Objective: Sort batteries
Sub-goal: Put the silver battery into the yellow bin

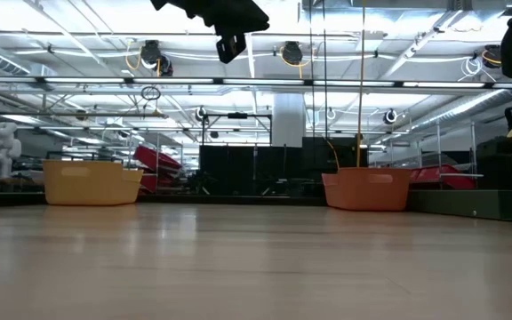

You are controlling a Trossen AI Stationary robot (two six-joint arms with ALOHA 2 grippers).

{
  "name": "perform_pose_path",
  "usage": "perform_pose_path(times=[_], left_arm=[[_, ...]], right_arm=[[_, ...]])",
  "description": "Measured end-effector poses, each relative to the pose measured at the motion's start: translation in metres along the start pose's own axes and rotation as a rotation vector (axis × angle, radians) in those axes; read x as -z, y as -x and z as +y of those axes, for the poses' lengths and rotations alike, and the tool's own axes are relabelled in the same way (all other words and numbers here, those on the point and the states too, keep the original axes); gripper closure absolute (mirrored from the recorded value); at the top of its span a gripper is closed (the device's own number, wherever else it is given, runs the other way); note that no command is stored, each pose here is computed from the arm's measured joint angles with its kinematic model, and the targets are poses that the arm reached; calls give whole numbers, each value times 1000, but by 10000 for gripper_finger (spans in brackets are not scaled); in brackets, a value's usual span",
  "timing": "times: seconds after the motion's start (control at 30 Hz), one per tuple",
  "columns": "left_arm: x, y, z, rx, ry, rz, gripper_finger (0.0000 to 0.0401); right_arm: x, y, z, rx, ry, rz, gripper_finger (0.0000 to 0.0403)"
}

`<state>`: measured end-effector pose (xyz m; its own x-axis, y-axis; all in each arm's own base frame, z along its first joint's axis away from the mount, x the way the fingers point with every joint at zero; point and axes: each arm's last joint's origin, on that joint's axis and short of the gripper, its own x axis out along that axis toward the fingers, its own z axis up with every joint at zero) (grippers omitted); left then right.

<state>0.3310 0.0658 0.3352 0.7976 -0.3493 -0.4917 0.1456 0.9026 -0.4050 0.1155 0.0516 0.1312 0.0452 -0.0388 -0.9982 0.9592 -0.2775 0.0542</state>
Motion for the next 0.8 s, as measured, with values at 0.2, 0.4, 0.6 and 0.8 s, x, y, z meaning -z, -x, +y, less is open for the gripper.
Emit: perform_pose_path(times=[0.2, 0.4, 0.6, 0.8], left_arm=[[-1, 3, 3, -8, 4, -9, 351], [-5, 18, 4, -23, 1, -46, 351], [-5, 25, 4, -34, 12, -44, 351], [-5, 24, 4, -31, 11, -42, 351]], right_arm=[[1, 1, 1, -15, 6, -8, 252], [1, 1, 1, -18, 4, -8, 252], [0, 2, 2, -20, -8, -14, 252], [-1, 1, 3, -57, 15, -59, 252]])
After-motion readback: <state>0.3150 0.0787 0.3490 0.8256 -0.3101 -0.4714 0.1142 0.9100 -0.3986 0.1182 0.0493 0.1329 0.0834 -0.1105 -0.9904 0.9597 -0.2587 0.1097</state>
